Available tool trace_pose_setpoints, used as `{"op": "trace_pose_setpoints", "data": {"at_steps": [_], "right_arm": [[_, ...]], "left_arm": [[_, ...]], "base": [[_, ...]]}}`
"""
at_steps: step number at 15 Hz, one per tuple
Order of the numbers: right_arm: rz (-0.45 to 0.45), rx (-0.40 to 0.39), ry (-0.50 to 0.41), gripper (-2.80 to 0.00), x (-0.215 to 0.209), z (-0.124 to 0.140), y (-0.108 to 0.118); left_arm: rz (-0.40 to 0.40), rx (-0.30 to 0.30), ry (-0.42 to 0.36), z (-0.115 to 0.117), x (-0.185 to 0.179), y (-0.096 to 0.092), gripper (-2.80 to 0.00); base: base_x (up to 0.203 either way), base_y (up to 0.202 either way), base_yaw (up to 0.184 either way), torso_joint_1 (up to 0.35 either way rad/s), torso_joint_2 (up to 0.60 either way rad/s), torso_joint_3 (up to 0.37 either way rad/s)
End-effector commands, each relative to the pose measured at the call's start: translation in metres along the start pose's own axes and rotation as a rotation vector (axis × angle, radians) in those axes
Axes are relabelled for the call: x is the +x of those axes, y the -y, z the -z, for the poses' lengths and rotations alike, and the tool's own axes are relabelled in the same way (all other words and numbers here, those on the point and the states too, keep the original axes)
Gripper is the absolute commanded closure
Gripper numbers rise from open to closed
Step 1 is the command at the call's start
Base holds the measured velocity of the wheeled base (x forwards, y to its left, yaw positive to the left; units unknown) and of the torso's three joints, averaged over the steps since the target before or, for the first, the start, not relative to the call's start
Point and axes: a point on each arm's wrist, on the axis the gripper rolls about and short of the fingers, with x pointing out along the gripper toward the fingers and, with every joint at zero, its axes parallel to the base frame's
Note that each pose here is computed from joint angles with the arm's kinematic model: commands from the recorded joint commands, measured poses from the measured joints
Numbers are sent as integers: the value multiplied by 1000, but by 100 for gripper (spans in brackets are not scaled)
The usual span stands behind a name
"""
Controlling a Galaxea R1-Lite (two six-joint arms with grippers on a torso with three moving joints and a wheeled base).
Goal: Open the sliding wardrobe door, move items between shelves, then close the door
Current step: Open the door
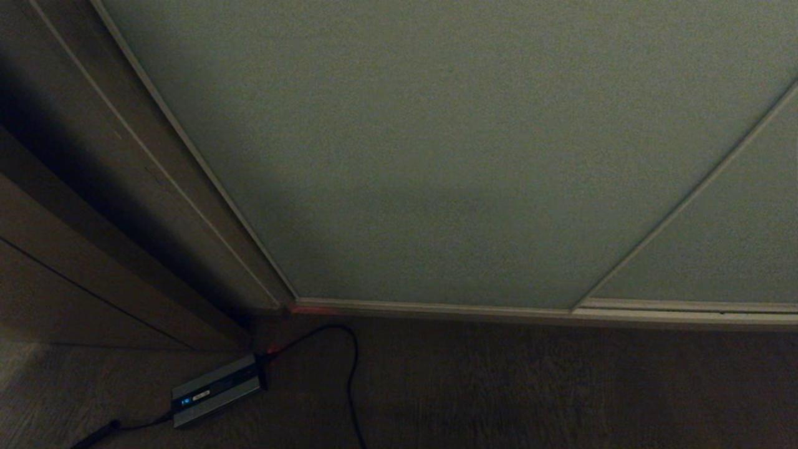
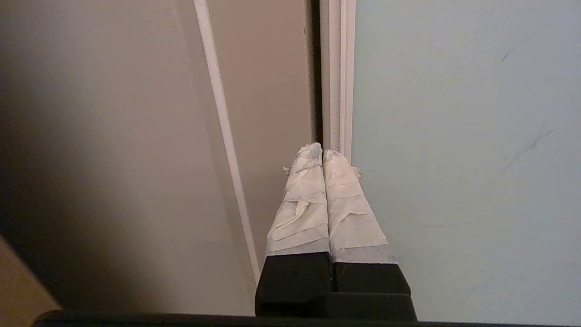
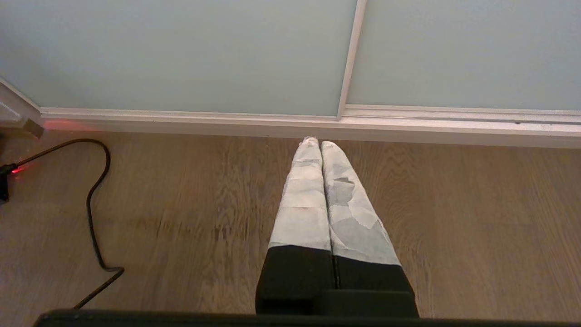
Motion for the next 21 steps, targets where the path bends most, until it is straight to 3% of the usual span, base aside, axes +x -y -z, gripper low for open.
{"op": "trace_pose_setpoints", "data": {"at_steps": [1, 5, 14, 21], "right_arm": [[2, 0, -2, 0, 0, 1, 0], [1, 0, -2, 0, 0, 1, 0], [1, 0, -2, 0, 0, 1, 0], [1, 0, -2, 0, 0, 1, 0]], "left_arm": [[4, -2, -8, 4, 6, 1, 0], [12, -13, -50, 10, 17, 5, 0], [-16, -6, -48, 18, 35, 9, 0], [36, -29, -75, 23, 41, 25, 0]], "base": [[0, 0, 0, 0, 0, 0], [0, 0, 0, 0, 0, 0], [0, 0, 0, 0, 0, 0], [0, 0, 0, 0, 0, 0]]}}
